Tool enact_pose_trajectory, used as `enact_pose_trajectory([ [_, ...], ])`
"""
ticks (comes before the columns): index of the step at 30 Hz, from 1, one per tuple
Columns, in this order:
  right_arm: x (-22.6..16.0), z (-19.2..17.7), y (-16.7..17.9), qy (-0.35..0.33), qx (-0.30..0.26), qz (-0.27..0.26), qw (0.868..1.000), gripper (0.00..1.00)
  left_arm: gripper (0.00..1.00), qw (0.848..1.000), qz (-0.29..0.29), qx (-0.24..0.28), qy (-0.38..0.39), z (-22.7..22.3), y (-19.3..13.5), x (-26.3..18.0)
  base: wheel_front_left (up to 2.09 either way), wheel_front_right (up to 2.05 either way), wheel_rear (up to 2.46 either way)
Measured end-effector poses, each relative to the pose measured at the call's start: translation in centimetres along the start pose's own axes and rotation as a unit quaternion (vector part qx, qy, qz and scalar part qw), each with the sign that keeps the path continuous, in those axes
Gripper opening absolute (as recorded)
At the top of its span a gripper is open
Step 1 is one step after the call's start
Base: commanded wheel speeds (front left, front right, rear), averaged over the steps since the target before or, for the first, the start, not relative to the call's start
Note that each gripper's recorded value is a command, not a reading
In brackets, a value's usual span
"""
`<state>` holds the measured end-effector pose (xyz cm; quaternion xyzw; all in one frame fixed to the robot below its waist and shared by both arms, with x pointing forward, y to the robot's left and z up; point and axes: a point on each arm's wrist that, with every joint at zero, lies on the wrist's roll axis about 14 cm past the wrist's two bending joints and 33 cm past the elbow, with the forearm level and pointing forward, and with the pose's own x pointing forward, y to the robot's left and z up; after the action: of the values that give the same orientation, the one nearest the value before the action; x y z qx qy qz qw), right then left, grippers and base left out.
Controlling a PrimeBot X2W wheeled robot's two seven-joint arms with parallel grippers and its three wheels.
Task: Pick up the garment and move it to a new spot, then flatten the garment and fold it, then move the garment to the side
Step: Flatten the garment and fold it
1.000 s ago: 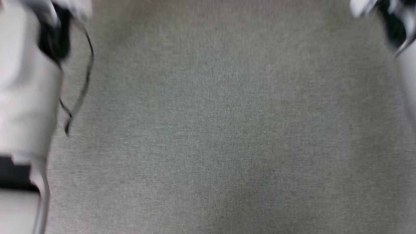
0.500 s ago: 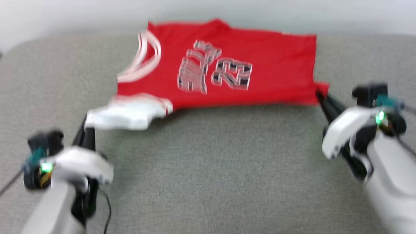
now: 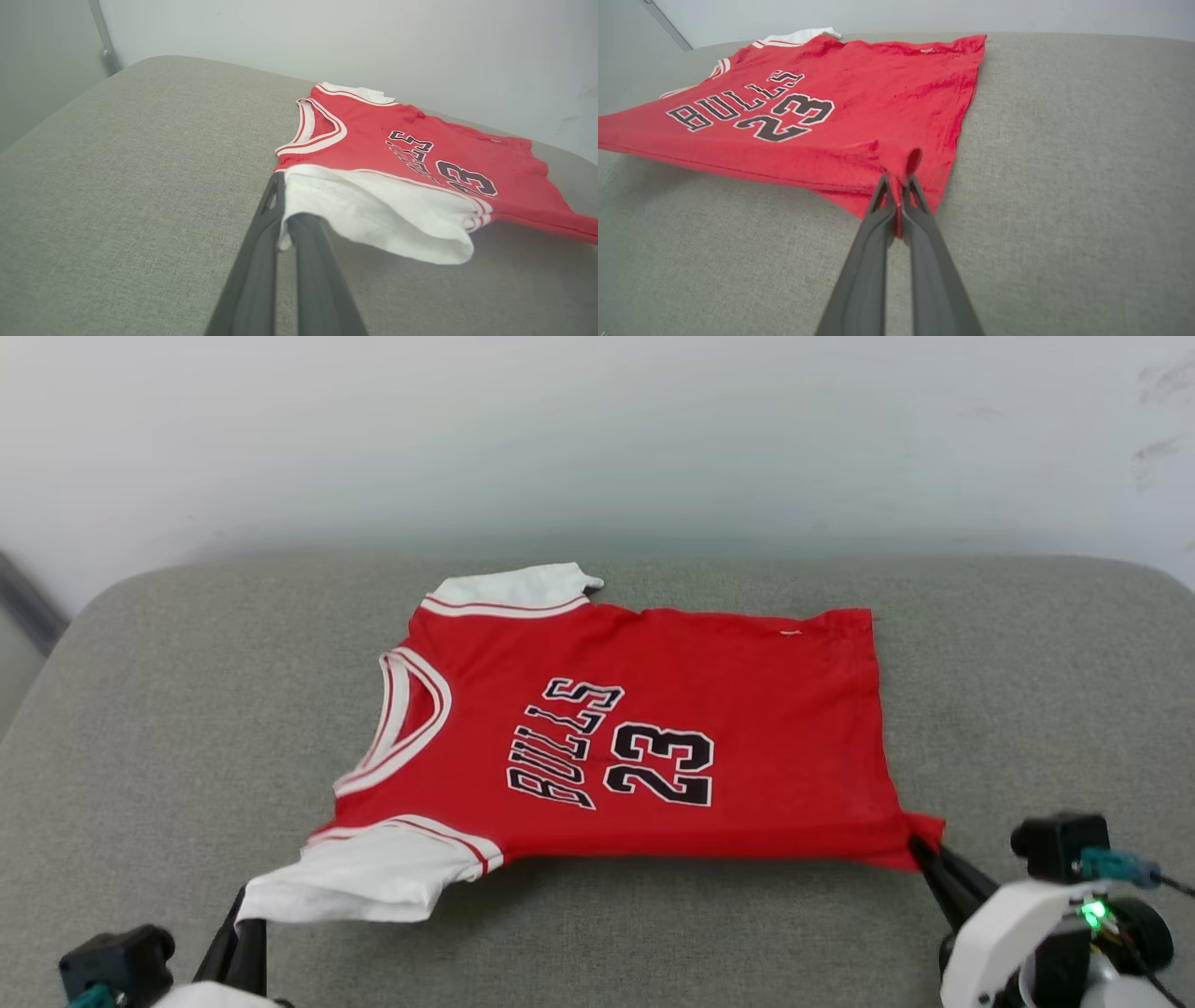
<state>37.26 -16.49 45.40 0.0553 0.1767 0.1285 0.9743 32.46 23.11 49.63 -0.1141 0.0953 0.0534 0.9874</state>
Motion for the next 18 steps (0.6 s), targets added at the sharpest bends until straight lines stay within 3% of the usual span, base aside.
enact_pose_trajectory([
  [11, -3.6, -1.2, 0.2, 0.052, 0.009, -0.027, 0.998, 0.00, 0.00, 0.999, -0.036, 0.013, 0.039, 1.1, -2.0, -2.2, 0.00, 0.00, 0.00],
  [18, -0.9, -1.1, 0.5, 0.089, 0.003, -0.021, 0.996, 0.00, 0.00, 0.995, -0.067, 0.027, 0.070, 0.5, -3.2, 2.4, 0.00, 0.00, 0.00],
])
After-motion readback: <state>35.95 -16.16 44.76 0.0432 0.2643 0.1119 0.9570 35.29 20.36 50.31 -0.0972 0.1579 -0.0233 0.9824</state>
